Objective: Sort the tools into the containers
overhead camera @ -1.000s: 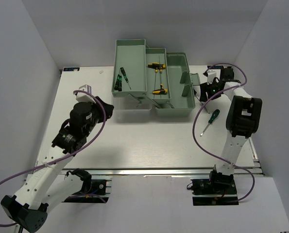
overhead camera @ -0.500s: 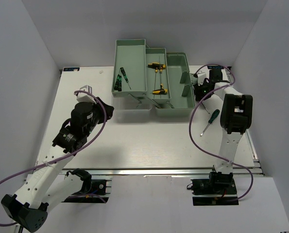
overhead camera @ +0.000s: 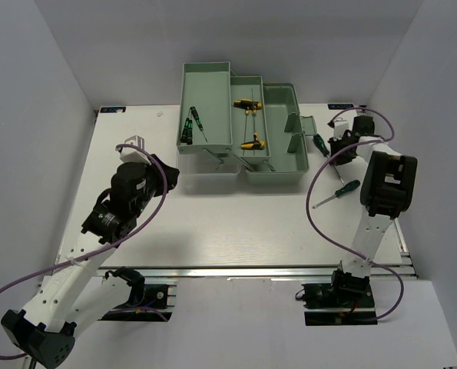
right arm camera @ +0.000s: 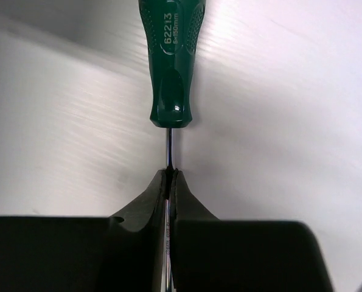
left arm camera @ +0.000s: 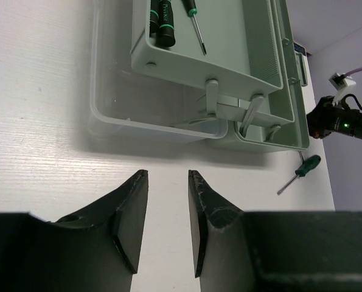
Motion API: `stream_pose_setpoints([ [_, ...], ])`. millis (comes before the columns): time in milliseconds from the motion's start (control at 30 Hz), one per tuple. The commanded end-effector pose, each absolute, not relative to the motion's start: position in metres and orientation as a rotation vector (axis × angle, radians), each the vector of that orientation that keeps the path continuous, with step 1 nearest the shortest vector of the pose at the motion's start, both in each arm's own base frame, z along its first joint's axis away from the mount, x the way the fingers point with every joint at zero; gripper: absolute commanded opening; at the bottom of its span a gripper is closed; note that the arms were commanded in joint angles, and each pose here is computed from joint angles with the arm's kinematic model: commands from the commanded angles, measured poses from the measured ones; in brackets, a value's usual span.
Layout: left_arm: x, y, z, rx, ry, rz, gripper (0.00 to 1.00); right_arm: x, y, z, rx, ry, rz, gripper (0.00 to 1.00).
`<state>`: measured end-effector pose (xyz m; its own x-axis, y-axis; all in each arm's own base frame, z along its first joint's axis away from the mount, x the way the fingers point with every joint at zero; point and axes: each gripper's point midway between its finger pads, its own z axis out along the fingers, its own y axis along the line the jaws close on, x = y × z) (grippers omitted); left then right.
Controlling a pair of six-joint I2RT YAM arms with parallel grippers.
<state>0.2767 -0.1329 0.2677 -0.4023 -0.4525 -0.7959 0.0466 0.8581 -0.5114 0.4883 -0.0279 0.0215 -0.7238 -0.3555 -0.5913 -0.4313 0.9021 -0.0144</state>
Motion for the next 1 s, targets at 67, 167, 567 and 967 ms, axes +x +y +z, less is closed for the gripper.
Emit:
stream_pose_setpoints([
  [67,0.276,-0.133,0.285,-0.301,1.872,-0.593,0.43,0.487,-0.058,0.054,-0.356,2.450,0.225,0.00],
  [167,0.278,-0.135,0.287,-0.295,1.871,-0.596,0.43,0.490,-0.050,0.074,-0.271,2.406,0.326,0.00],
  [567,0.275,-0.139,0.293,-0.283,1.870,-0.630,0.42,0.530,-0.038,0.171,-0.124,2.057,0.529,0.00],
  [967,0.271,-0.143,0.290,-0.298,1.858,-0.681,0.42,0.494,0.076,0.246,-0.336,1.959,0.781,0.00],
])
